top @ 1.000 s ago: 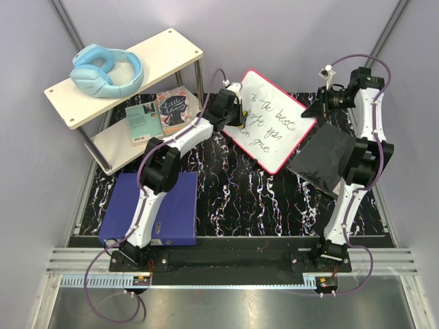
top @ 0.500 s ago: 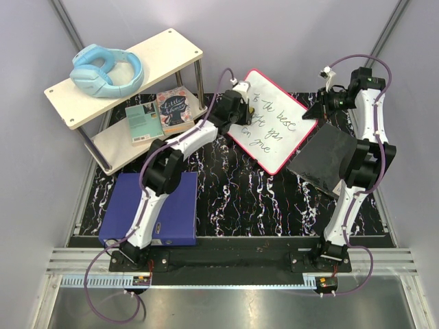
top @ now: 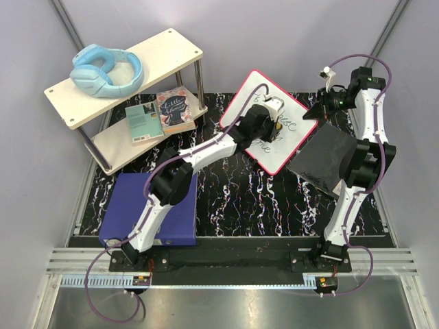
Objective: Erase the whiteboard
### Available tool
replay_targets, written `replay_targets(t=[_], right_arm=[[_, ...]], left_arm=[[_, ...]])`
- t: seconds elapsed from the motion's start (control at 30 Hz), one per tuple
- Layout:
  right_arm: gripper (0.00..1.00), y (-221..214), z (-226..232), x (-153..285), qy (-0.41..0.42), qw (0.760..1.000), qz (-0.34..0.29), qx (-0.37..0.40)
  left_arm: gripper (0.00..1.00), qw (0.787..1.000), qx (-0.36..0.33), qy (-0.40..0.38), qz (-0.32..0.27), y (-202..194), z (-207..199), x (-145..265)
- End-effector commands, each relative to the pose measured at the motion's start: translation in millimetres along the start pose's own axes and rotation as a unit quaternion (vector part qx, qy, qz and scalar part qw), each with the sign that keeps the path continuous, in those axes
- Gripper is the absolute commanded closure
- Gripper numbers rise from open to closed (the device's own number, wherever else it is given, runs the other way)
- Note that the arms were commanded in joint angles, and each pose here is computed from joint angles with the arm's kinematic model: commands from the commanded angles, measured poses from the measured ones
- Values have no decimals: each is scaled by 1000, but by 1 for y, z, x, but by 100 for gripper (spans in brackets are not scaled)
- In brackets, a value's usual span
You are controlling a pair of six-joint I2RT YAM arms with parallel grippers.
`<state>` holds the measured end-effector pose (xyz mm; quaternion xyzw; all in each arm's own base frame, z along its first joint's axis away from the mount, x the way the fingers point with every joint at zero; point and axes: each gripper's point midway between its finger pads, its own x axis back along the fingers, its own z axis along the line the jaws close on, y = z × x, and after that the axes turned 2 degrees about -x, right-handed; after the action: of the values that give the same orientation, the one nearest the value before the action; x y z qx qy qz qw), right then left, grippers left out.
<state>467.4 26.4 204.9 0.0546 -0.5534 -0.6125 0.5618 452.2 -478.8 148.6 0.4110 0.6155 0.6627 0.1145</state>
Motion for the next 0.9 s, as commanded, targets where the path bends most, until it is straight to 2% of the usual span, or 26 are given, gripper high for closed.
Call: replay_targets(t=[0.0, 0.17, 0.3, 0.4, 0.5, 0.57, 0.87], right_arm=[[100, -28, 55, -14, 70, 994, 77, -21], [100, -29, 57, -15, 75, 994, 79, -21], [100, -30, 59, -16, 80, 993, 79, -22], [100, -32, 59, -18, 84, 993, 79, -24], [100, -33, 62, -17, 87, 993, 79, -26], [100, -33, 62, -18, 88, 993, 79, -26], [100, -35, 64, -17, 90, 992, 82, -25]], left_arm=[[100, 994, 98, 46, -12, 8, 66, -8], [100, 970, 210, 113, -43, 9, 153, 2], [100, 953, 276, 117, -53, 6, 168, 1], [100, 961, 259, 87, -42, 3, 149, -8], [100, 972, 222, 72, -18, -15, 121, -13], [100, 979, 196, 56, -25, -17, 101, -14], [100, 993, 107, -56, -10, -42, 0, 3]])
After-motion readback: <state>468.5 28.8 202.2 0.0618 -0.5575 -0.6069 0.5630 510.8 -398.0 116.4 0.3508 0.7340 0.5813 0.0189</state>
